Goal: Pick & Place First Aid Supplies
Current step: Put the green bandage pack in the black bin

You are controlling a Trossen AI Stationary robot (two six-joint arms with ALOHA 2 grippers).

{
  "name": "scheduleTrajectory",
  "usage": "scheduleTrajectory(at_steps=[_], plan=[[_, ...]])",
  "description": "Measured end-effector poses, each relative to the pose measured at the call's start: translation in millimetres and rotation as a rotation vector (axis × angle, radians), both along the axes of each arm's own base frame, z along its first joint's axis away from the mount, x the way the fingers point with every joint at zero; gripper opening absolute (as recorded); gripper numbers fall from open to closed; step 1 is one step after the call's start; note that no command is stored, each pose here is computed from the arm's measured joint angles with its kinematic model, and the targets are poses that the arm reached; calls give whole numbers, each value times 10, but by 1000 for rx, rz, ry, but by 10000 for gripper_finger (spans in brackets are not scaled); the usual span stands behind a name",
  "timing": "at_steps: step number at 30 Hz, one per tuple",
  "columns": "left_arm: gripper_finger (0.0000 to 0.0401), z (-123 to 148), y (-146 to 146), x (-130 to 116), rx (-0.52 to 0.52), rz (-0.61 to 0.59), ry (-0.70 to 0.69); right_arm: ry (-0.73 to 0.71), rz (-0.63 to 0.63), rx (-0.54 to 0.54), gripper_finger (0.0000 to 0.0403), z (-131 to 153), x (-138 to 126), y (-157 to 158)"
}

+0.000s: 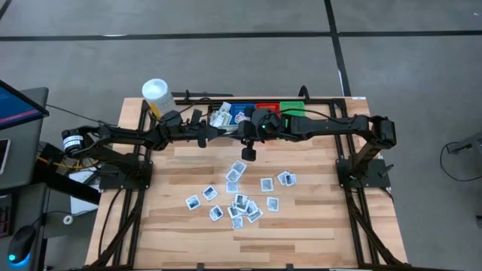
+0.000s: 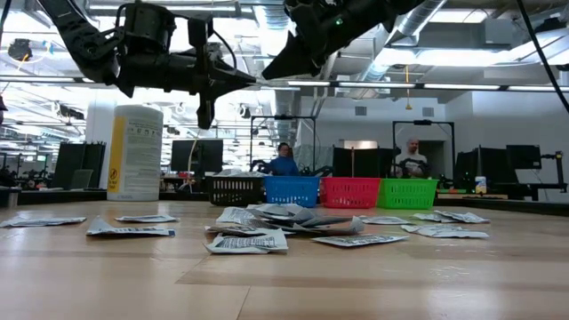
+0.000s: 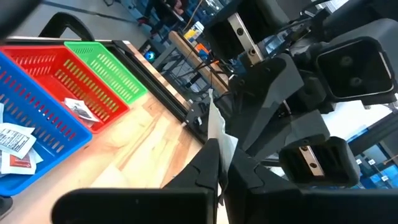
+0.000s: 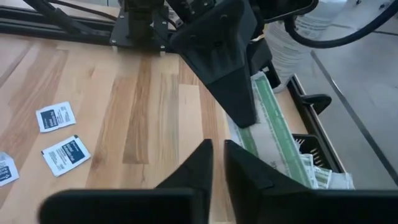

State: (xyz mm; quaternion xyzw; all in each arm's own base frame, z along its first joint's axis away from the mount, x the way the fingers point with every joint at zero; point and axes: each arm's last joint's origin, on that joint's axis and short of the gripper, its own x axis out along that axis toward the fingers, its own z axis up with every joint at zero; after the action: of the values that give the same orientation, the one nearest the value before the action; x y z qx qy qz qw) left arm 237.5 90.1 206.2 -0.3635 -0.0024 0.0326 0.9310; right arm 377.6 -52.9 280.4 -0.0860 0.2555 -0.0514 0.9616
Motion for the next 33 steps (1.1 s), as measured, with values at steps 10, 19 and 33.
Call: scheduleTrajectory(at_steps=[10,19,33], plan=[[8,7,75,-30,30,31,-4,-5,-24,36,138,-1,-1,-1],[8,4,205,-82,151,159,18,1,-83,136,163,-20,-12,-7],[8,-249,614,-322,171,462,287,74,-182,271,140,-98,-71,-52]])
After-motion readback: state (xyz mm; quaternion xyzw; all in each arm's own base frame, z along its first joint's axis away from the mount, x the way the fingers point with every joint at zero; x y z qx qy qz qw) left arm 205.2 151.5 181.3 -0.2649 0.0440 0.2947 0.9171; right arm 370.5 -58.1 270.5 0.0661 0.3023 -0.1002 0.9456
